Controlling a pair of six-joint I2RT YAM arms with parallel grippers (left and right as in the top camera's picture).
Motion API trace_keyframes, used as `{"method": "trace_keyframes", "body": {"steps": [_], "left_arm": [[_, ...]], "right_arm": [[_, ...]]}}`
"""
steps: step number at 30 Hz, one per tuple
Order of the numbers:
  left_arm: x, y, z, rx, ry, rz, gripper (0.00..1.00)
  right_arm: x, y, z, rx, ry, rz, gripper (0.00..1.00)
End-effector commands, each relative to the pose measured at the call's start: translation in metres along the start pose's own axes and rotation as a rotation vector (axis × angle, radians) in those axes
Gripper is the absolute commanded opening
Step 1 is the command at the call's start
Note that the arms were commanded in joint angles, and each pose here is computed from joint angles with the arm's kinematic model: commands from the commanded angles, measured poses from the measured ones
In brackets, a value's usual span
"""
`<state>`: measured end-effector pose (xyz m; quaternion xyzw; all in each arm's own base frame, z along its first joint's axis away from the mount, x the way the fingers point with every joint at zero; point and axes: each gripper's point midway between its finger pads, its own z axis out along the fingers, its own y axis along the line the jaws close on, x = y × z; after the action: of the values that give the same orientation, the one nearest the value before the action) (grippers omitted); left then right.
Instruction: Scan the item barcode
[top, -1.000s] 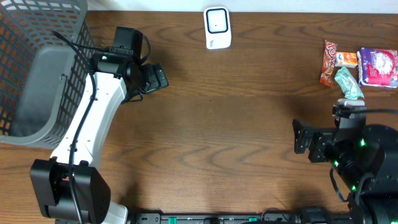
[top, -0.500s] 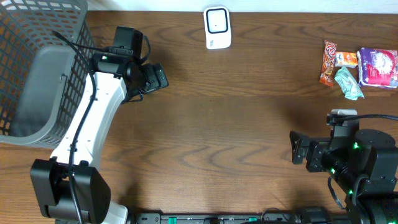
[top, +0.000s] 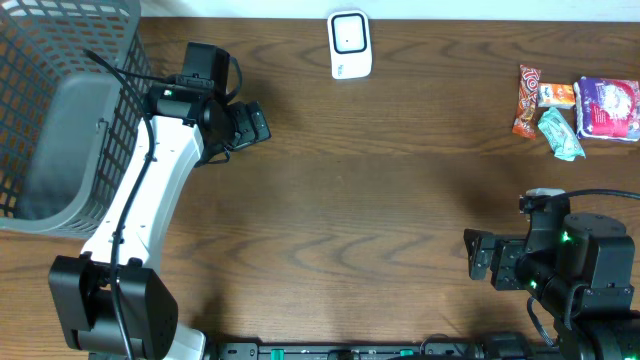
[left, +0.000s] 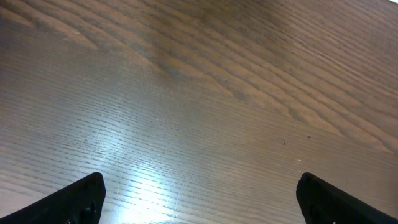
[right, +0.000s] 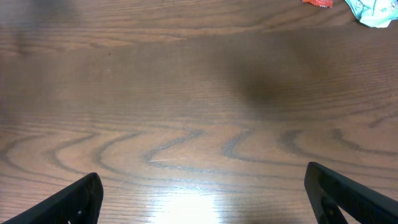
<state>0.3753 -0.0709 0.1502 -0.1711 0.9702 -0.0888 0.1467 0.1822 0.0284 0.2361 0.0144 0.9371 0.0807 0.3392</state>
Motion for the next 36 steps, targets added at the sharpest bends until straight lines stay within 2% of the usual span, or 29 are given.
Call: {"method": "trace_keyframes", "body": {"steps": [1,22,30,36], "left_arm": [[-0.003,0.001,-0.002,-0.008,-0.012,-0.002,0.98],[-0.003,0.001,-0.002,-0.008,-0.011,-0.002,0.98],[-0.003,0.001,-0.002,-0.008,-0.011,-0.002,0.98],[-0.003,0.001,-0.002,-0.008,-0.012,-0.002,0.98]], "right_arm": [[0.003,0.002,0.001,-0.011,0.009,0.006,0.99],[0.002,0.002,-0.002,-0.012,-0.006,0.004,0.99],[0.008,-0.001,-0.017,0.001,-0.061,-0.002,0.99],[-0.002,-0.001,-0.035,0.008,-0.203,-0.041,0.99]]}}
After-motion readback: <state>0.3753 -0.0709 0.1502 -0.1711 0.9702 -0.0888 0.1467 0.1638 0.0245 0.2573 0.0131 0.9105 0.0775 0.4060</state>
